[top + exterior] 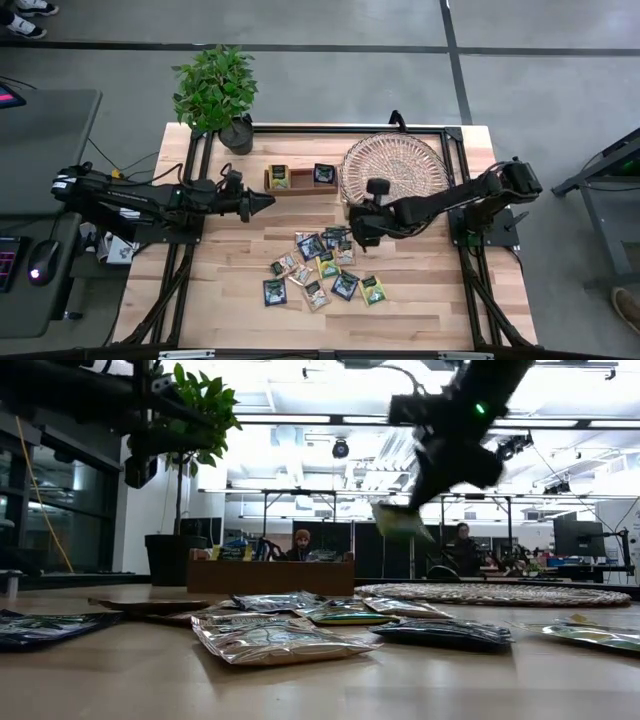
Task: Pick & Place Tea
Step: Put the yellow tea bag into the left section of the wooden organizer
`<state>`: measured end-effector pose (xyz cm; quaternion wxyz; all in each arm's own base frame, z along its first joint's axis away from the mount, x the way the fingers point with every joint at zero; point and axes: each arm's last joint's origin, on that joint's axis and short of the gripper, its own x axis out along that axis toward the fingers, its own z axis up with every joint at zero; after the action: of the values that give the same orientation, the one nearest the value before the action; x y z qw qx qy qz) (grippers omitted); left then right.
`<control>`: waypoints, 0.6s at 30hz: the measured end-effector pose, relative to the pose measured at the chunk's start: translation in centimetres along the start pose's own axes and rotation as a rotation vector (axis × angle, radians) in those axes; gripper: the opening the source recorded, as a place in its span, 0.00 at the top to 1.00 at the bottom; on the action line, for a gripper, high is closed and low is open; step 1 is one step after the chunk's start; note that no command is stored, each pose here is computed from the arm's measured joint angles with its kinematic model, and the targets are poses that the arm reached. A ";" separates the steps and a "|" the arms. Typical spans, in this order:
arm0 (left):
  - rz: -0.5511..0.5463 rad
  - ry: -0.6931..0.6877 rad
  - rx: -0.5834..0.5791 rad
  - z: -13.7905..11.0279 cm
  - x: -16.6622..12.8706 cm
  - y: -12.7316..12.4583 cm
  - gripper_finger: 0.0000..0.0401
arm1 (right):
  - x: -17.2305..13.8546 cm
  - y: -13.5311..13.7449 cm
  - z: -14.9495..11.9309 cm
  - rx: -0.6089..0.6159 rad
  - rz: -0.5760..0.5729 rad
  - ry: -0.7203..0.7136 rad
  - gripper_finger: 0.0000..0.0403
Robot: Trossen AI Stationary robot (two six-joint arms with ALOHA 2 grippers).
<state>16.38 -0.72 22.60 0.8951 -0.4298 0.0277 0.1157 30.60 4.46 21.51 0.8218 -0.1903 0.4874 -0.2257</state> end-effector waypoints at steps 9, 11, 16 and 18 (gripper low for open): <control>-0.027 -0.091 0.009 -0.3 2.2 -0.4 0.71 | -1.4 -3.5 4.2 -0.030 -0.079 -0.109 1.00; -0.016 -0.106 0.051 -0.4 2.6 -0.3 0.71 | -1.6 -4.0 4.7 -0.020 -0.075 -0.124 1.00; -0.028 -0.081 0.167 -0.4 3.7 -1.1 0.71 | -2.0 -4.4 5.5 -0.027 -0.062 -0.163 1.00; -0.049 -0.064 0.210 -0.2 4.3 -1.7 0.71 | -2.1 -4.3 5.7 -0.031 -0.045 -0.186 1.00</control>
<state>20.95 -1.08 23.09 0.9382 -0.3302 0.0004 0.1040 33.94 2.66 27.90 0.8553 -0.2341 0.4079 -0.2176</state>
